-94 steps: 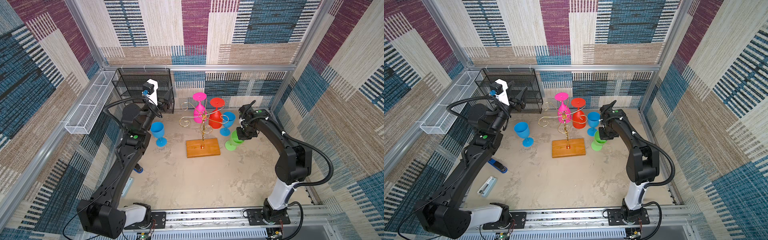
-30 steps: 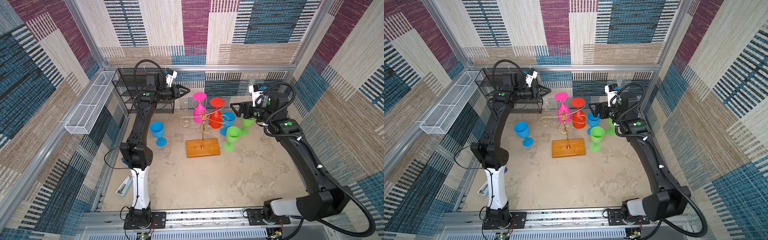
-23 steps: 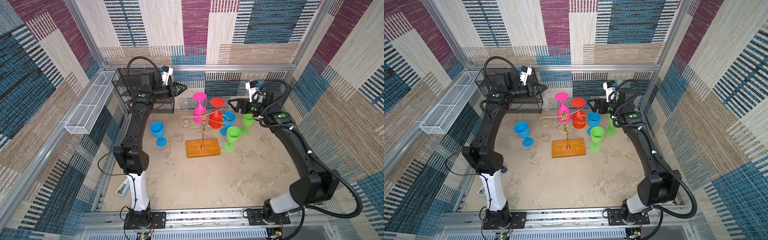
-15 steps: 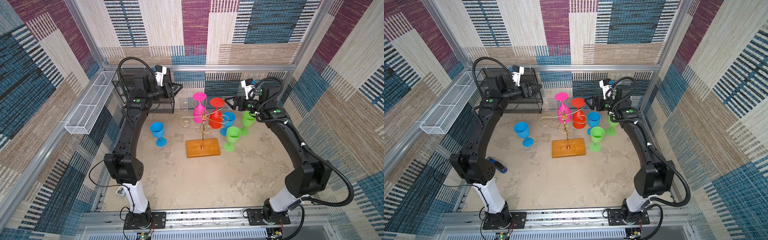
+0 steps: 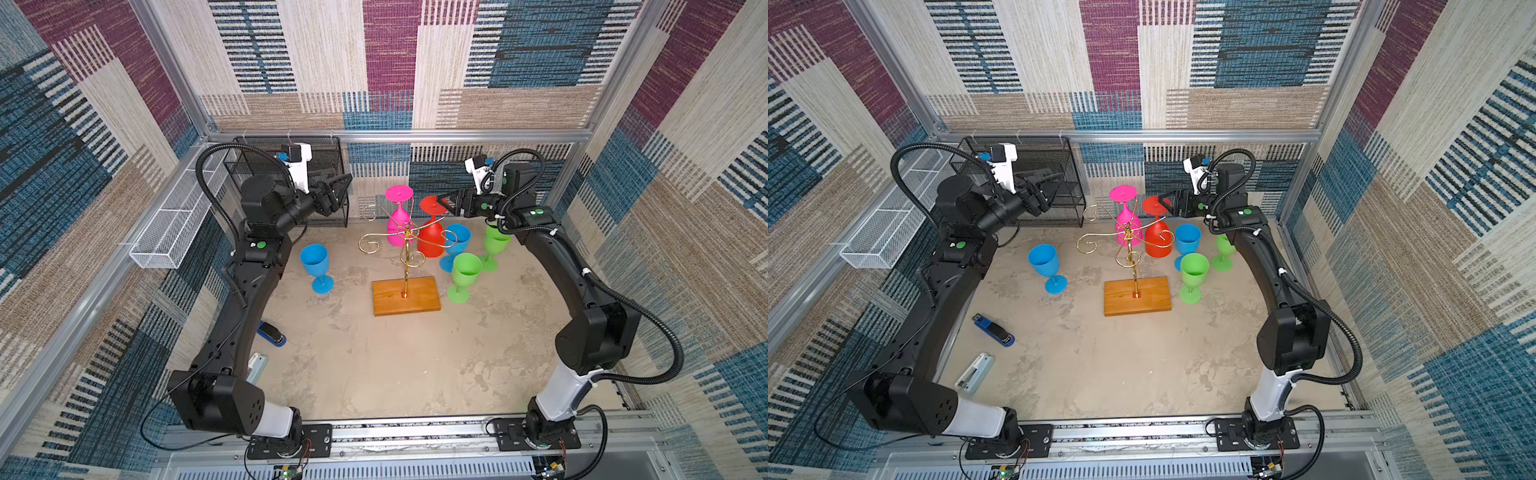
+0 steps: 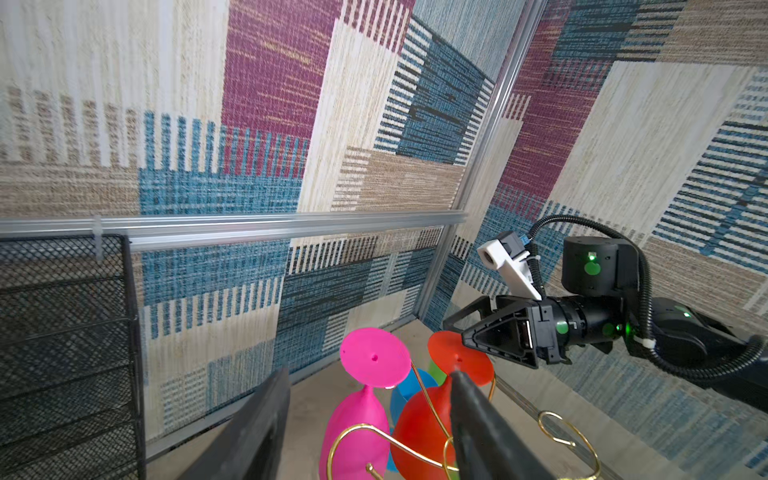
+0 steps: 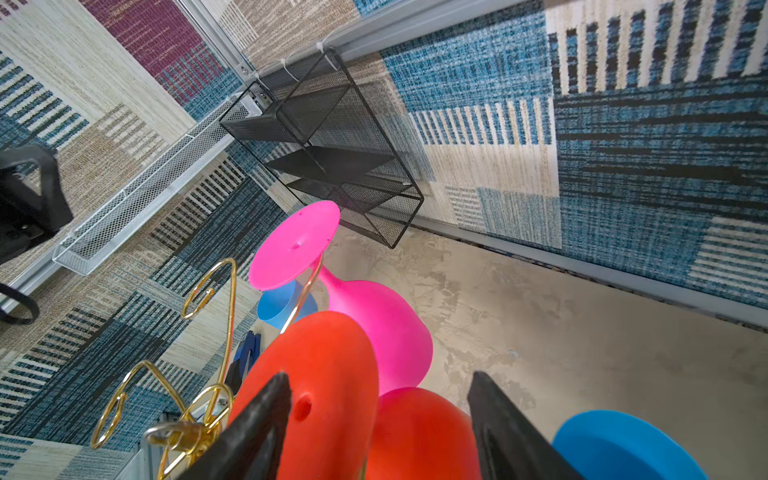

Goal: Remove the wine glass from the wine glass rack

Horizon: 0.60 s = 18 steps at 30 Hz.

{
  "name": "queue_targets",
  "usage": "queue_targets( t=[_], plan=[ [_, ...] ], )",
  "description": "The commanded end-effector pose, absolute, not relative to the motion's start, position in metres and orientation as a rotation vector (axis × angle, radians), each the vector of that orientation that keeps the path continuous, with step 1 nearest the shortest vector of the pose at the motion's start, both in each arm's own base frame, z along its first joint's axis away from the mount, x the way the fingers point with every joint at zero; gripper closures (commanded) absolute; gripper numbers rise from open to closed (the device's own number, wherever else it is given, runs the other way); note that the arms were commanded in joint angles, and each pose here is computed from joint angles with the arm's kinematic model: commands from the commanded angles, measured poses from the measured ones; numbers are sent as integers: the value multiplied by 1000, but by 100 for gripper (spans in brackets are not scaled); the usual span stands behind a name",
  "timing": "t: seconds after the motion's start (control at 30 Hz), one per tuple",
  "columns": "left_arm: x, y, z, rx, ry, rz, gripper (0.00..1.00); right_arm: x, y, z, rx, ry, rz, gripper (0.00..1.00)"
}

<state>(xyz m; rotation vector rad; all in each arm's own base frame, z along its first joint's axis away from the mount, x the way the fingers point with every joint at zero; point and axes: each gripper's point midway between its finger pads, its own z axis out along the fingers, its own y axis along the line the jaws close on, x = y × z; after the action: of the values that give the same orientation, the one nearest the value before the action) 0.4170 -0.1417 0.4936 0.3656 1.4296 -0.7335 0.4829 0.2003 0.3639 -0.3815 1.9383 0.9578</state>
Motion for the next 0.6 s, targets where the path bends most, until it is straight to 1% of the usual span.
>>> queue_targets(
  t=[0.0, 0.2, 0.37, 0.57],
  plan=[
    [406, -130, 518, 363, 1322, -619, 36, 483, 203, 364, -387, 1940, 969, 33],
    [390, -124, 528, 349, 1294, -591, 35, 484, 202, 361, -375, 1952, 964, 42],
    [386, -121, 528, 332, 1287, -585, 35, 485, 200, 362, -357, 1957, 959, 51],
    [380, -120, 534, 337, 1271, -578, 35, 485, 199, 367, -340, 1947, 960, 59]
  ],
)
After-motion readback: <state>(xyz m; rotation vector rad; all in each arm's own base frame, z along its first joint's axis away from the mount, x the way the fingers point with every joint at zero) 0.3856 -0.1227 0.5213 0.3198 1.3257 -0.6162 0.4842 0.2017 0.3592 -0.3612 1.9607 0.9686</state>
